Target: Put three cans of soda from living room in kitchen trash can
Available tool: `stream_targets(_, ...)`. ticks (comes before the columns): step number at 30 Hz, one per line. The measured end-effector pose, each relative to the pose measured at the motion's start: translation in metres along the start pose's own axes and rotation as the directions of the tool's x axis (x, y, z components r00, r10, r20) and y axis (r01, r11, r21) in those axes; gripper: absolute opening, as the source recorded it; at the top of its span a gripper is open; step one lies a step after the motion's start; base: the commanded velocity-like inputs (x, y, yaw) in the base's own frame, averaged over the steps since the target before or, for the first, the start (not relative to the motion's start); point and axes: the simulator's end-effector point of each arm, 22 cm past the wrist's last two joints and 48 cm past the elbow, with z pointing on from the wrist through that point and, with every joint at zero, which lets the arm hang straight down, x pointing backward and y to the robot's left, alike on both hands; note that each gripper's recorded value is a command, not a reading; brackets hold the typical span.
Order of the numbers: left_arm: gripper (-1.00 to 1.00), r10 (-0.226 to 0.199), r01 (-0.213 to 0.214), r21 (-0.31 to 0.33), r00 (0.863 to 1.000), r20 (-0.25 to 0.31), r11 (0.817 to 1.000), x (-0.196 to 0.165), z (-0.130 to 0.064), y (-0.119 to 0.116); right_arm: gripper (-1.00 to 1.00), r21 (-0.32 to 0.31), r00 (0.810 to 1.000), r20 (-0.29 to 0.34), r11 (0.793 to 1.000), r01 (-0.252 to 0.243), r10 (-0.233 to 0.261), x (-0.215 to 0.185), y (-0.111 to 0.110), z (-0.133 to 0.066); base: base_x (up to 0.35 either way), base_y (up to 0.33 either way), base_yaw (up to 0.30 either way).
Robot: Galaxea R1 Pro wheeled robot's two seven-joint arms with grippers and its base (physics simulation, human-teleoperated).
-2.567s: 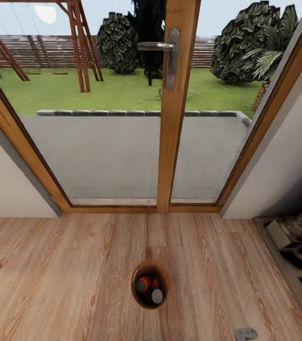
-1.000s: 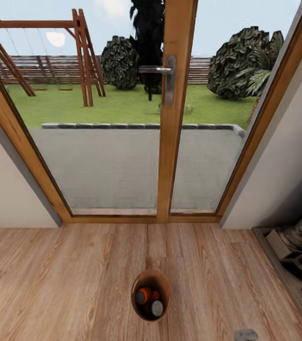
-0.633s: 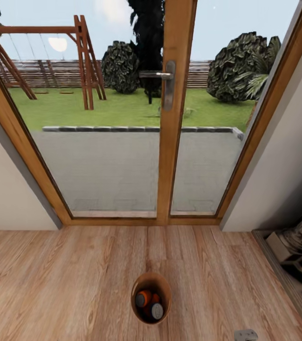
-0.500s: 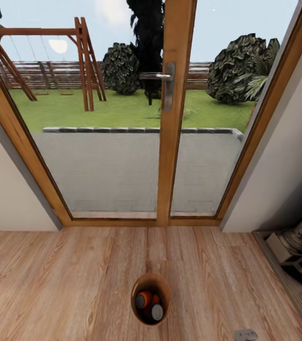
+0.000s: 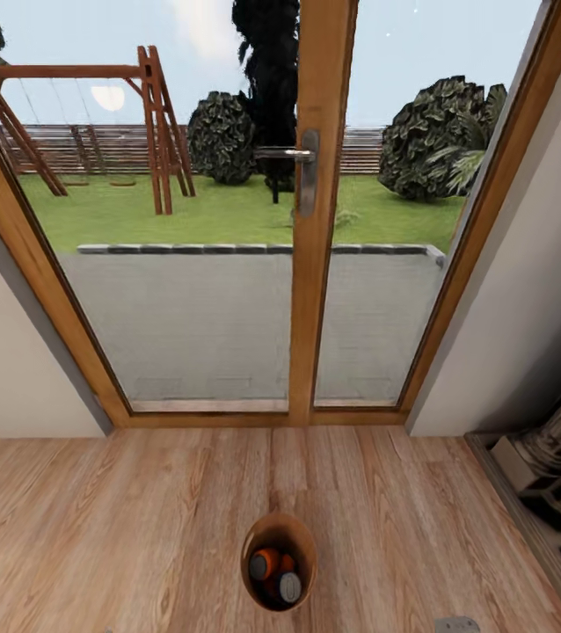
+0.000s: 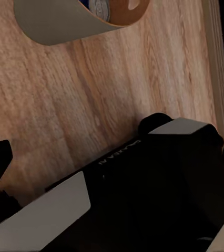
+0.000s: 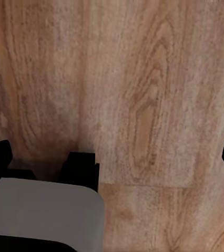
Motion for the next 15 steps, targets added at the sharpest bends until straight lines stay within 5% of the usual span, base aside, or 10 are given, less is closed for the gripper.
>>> stream_targets(15, 1.00, 0.015, -0.014, -0.049, 1.000, 0.020, 0.999, -0.0096, 0.0081, 0.0015, 1.00, 0.002, 1.000, 0.025, 1.000, 0.001, -0.001, -0.0101, -0.0008, -0.0051, 0.000, 0.000, -0.061)
